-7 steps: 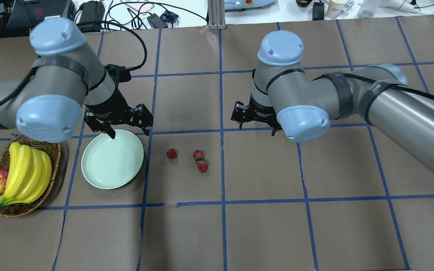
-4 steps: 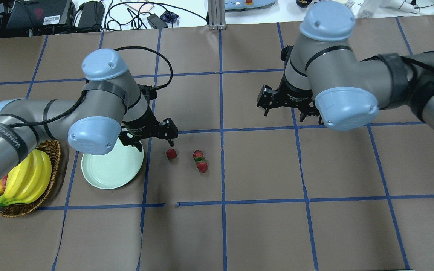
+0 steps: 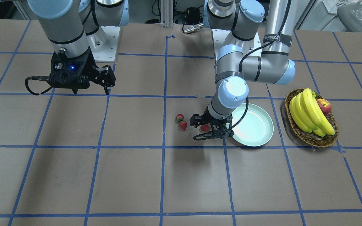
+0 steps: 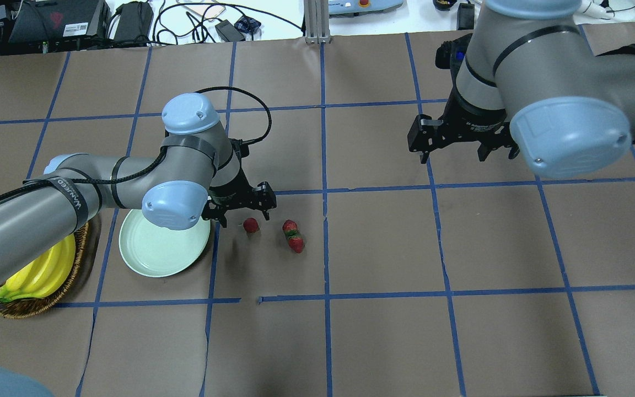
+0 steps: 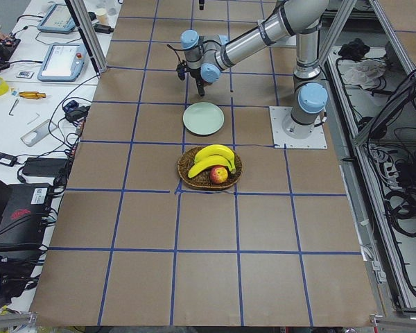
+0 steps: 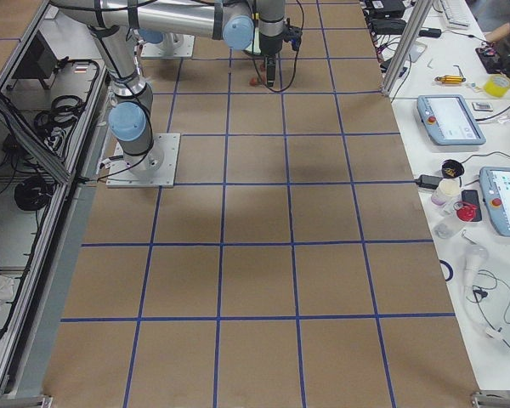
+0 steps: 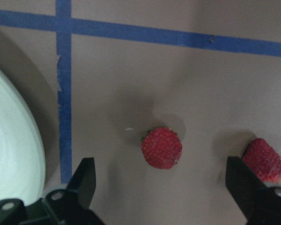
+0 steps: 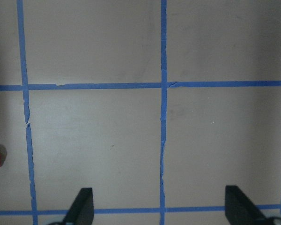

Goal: Collect all strawberries into plate
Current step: 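Grasp the strawberry nearest the plate with the left gripper while the right arm withdraws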

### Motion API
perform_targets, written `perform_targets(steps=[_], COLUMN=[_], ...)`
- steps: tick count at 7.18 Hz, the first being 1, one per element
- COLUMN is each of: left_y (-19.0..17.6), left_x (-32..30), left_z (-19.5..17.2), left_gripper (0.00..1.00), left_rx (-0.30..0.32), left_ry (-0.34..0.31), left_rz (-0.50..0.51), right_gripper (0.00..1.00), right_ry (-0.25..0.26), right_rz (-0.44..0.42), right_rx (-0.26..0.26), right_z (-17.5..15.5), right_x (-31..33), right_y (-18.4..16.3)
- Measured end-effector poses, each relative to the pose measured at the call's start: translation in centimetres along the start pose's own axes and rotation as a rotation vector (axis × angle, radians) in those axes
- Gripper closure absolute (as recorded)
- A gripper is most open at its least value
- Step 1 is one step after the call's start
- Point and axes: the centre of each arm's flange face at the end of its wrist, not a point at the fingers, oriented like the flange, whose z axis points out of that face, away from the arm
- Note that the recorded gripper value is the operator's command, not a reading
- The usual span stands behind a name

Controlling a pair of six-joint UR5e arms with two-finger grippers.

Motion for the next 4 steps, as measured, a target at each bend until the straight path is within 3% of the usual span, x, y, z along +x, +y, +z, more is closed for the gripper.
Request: perform_targets(steps=[2, 3, 4], left_y=[-0.3, -0.5, -0.6], left_x=[0.1, 0.1, 0.1], left_z=[0.9, 1.4, 1.7], left_gripper=[0.09, 0.29, 0.62], left_rx=[-0.013, -0.018, -0.021], left_ry=[-0.002, -0.001, -0.001], left_rz=[0.001, 0.002, 0.003], right_gripper=[0.0, 0.0, 0.0], right_ry=[-0.044, -0.065, -0.07], right_rz=[0.041, 0.06, 0.067], right_rx=[-0.059, -0.066, -0.068], right_z=[-2.7, -3.3, -3.5], right_x=[3.2, 4.1, 4.5], right_y=[-0.5, -0.7, -0.8])
